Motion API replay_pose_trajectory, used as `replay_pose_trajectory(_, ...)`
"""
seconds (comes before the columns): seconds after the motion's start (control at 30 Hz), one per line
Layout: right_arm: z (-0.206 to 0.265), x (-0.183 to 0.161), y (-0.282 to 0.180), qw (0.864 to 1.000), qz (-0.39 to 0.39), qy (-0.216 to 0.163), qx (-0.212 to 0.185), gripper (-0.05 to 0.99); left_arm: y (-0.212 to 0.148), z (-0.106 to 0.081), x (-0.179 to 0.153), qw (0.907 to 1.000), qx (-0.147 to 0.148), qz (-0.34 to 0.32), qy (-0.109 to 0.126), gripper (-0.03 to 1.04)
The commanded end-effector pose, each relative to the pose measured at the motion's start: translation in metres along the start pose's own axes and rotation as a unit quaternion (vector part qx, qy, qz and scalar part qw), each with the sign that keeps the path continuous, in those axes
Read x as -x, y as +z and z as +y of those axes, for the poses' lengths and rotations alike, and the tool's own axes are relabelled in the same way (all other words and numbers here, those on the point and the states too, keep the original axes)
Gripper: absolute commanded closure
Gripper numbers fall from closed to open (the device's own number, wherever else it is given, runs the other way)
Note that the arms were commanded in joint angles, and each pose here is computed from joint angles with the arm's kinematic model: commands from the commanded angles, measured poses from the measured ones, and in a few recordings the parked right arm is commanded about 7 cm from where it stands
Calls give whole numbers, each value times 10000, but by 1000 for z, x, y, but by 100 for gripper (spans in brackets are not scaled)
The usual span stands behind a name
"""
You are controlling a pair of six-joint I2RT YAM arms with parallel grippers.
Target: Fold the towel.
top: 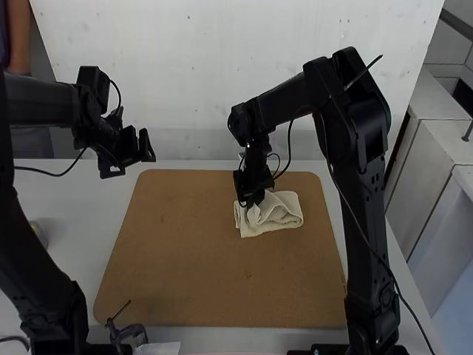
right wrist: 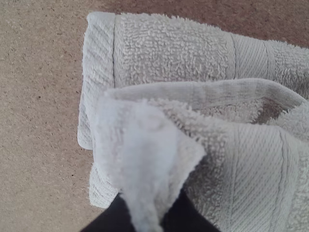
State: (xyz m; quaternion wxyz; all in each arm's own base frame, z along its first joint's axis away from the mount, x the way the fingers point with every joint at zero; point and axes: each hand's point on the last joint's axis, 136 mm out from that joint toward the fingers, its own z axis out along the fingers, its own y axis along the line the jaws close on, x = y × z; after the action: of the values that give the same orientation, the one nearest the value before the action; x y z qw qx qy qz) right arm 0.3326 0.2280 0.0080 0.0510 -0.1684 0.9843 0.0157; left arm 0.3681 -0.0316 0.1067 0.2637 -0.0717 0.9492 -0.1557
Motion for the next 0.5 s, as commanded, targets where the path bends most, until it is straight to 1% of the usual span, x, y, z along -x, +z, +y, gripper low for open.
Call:
replay_pose_trajectory(0.0,2,14,3,9998,-173,61,-116,92,-5,-1,3,9999,-63,-106,99,0)
replay_pose_trajectory(0.2,2,17,11,9997,-157,68,-145,91,-5,0,1,9999,-63,-86,117,0)
replay_pose_trajectory(0.23,1,16,11,9997,-157,68,-145,83,-5,0,1,9999,-63,-86,117,0)
replay_pose_trajectory(0.27,2,16,11,9998,-158,83,-122,62,-4,1,1,9999,-58,-81,109,0)
replay_pose_trajectory(0.33,7,22,-1,9995,-291,146,53,17,-4,1,1,9999,-58,-81,109,0)
replay_pose_trajectory(0.37,7,26,-8,9990,-371,215,107,9,-4,1,1,9999,-58,-81,109,0)
replay_pose_trajectory(0.47,6,44,-41,9964,-741,332,231,9,-4,-1,1,9998,-80,-87,132,0)
